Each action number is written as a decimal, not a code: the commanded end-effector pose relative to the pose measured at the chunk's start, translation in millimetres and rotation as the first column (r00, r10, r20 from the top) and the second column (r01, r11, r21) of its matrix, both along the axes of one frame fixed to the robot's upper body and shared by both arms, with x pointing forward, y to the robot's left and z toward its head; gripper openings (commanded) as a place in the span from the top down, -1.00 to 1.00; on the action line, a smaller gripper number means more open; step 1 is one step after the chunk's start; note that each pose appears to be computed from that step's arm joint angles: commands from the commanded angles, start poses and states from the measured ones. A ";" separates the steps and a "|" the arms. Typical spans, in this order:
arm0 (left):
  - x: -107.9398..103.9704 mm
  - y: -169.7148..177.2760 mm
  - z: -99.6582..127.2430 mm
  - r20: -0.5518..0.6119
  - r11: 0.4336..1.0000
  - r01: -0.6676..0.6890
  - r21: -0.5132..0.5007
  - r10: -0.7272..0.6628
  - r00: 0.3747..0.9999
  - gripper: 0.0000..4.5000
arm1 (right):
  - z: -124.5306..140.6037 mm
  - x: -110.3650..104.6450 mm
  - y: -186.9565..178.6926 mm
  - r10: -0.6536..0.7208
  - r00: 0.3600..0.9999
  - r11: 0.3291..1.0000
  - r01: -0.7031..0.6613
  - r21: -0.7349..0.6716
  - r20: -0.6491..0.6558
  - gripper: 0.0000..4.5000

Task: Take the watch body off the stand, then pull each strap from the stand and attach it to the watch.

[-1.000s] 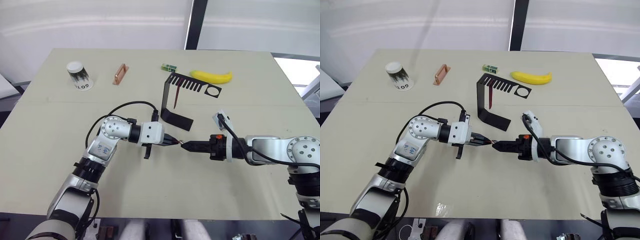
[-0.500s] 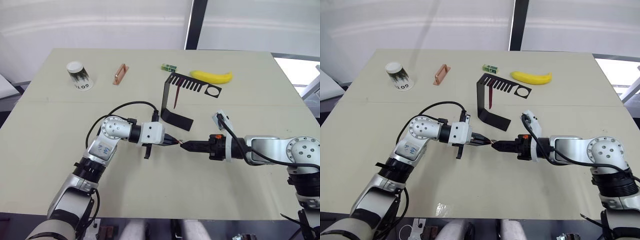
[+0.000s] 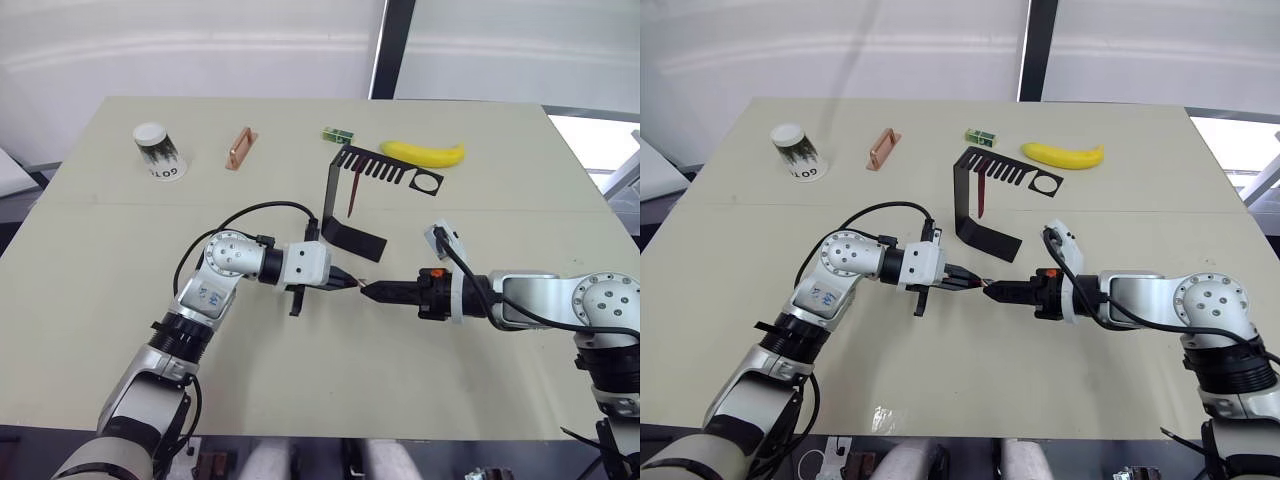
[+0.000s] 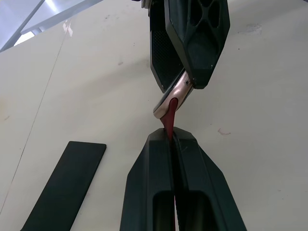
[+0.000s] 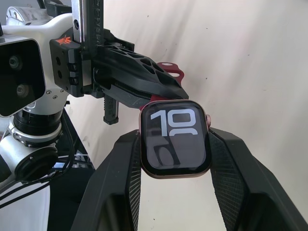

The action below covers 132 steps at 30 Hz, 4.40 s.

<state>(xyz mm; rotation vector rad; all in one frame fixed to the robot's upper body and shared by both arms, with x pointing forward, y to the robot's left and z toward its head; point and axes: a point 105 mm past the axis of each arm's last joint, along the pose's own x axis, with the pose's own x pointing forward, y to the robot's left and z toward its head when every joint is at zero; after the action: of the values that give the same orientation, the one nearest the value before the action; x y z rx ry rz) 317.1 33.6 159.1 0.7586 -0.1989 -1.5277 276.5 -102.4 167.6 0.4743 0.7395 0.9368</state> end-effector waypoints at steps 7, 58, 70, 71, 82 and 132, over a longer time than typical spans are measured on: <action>-7.6 -17.2 18.6 0.066 0.997 0.066 -0.039 -0.063 0.996 1.00 | 13.7 -8.2 11.5 0.060 0.997 0.997 -0.061 0.040 0.046 0.33; -35.4 63.4 39.9 -0.320 0.998 0.047 -0.029 -0.054 0.946 -0.99 | 20.3 -19.1 -5.3 0.141 0.950 0.984 -0.104 -0.145 0.279 0.33; -30.9 64.3 55.5 -0.332 0.997 0.023 -0.076 -0.047 0.942 -0.99 | 19.0 -23.5 -3.6 0.483 0.534 0.852 -0.104 -0.513 0.694 0.33; -30.5 64.5 54.9 -0.328 0.997 0.023 -0.072 -0.046 0.944 -0.99 | 18.3 -23.5 -4.4 0.500 0.508 0.843 -0.099 -0.529 0.701 0.33; -28.6 61.3 53.5 -0.265 0.997 0.041 -0.071 -0.059 0.962 -0.99 | 12.3 -23.6 -9.3 0.583 0.326 0.799 -0.063 -0.598 0.745 0.33; -19.6 159.6 17.5 -0.388 0.742 -0.616 -0.264 0.503 0.772 -1.00 | 9.8 -22.1 -97.2 -0.007 0.594 0.917 0.325 -0.232 0.805 -1.00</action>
<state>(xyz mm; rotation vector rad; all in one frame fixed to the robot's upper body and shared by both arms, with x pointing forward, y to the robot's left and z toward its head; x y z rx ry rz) 299.3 184.4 166.2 0.2260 0.0125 -1.0034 258.1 -190.3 162.4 -0.2166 0.0695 0.7610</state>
